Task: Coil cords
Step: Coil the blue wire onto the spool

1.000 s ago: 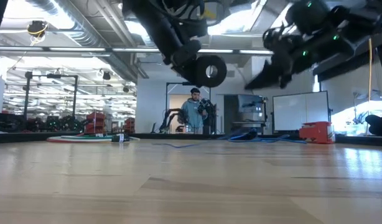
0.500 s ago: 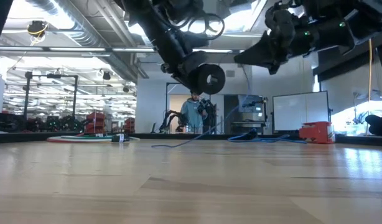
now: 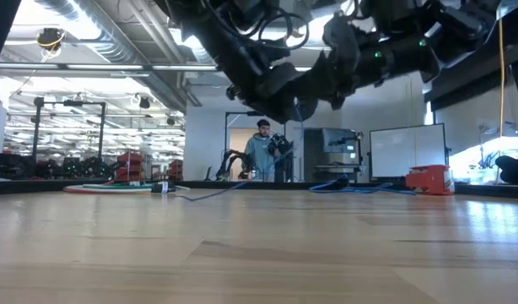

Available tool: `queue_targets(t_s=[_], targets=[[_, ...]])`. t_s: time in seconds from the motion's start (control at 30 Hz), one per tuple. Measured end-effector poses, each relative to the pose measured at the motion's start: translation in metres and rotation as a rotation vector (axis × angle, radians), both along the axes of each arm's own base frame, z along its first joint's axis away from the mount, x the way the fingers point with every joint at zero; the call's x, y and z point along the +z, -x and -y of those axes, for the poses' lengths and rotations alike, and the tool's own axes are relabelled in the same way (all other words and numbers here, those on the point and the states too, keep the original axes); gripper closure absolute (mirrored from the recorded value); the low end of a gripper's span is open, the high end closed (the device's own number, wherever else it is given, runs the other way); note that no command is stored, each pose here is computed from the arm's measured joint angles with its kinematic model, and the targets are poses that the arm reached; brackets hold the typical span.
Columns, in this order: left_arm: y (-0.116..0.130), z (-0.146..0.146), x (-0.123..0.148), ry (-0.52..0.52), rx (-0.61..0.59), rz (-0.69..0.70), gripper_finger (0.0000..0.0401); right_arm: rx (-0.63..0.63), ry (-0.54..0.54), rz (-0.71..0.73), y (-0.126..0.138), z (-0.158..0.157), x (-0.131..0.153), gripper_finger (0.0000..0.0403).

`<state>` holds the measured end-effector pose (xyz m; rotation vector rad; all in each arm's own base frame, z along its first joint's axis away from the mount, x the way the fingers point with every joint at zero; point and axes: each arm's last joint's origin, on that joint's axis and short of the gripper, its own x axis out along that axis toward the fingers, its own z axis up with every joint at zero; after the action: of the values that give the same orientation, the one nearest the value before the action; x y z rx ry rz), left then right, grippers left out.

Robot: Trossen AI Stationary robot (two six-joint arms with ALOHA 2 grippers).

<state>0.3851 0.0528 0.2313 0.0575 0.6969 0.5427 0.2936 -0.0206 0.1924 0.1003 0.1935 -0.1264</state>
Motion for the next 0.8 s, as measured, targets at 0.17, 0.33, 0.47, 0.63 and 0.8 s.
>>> queue_targets(t_s=[0.17, 0.33, 0.47, 0.63, 0.8], targets=[[-0.004, 0.005, 0.006, 0.027, -0.047, 0.073, 0.04, -0.021, 0.003, -0.043, -0.003, 0.001, -0.011, 0.0402], [-0.009, 0.011, 0.012, 0.016, -0.08, 0.134, 0.04, -0.023, 0.018, -0.074, -0.002, 0.001, -0.014, 0.0402], [-0.007, 0.015, 0.017, -0.005, -0.103, 0.135, 0.04, -0.036, 0.031, -0.146, 0.0, 0.001, -0.02, 0.0402], [0.007, 0.027, 0.027, -0.011, -0.124, 0.063, 0.04, -0.04, 0.061, -0.257, 0.007, 0.001, -0.02, 0.0398], [0.008, 0.034, 0.026, -0.036, -0.158, 0.023, 0.04, -0.055, 0.088, -0.285, 0.017, 0.001, -0.01, 0.0395]])
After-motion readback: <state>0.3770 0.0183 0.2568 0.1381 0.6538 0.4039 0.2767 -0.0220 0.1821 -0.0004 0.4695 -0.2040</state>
